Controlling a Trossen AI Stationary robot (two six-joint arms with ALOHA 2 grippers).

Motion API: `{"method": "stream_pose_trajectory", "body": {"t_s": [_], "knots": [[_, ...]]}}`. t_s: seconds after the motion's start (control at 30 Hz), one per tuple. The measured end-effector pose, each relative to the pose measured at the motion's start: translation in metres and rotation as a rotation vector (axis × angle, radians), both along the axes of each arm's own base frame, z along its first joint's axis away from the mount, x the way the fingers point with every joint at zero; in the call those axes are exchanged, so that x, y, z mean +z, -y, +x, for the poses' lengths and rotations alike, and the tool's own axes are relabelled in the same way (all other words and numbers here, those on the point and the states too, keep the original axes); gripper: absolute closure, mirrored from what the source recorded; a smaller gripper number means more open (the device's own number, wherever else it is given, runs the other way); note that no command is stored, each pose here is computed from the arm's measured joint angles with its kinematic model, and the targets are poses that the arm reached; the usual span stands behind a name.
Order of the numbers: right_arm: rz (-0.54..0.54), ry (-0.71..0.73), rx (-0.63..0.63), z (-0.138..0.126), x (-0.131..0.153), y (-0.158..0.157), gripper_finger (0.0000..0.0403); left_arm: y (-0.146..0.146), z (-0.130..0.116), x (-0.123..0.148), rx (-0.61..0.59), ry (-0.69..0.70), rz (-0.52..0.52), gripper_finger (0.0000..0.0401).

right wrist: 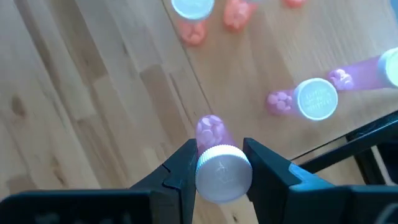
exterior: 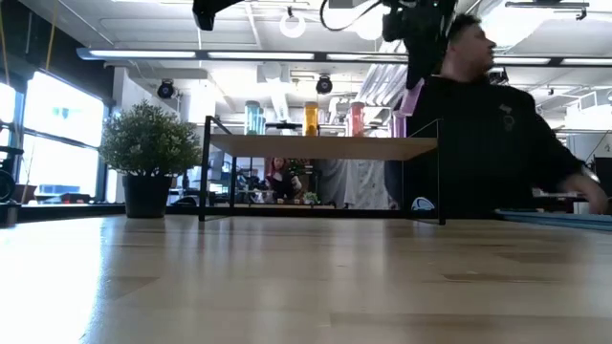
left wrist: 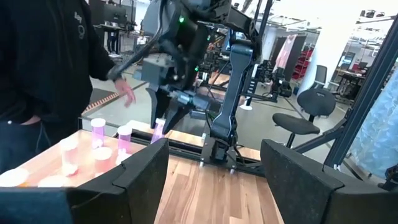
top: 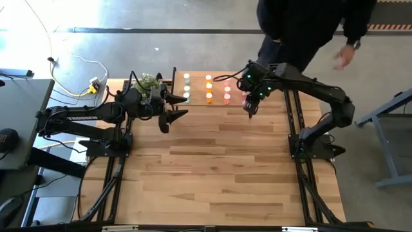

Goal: Pick and place medicine bottles onto shelf by color
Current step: Put the violet pill bottle on the shelf aligned with the other violet pill bottles

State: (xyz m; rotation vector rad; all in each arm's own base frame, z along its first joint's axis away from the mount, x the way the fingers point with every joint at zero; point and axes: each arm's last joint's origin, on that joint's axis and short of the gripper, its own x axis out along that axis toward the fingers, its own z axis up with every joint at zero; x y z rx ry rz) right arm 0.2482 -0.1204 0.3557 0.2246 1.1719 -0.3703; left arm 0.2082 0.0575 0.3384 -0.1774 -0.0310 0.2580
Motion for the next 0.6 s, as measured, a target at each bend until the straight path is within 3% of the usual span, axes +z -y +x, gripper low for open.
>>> {"method": "stream_pose_trajectory", "body": {"t_s": [0.6], "knots": [[-0.075, -0.186, 0.103, 0.022, -0.031, 0.012, 0.0299, 0.0, 0.0, -0.002, 0.0, -0.025, 0.001, 0.0158]]}}
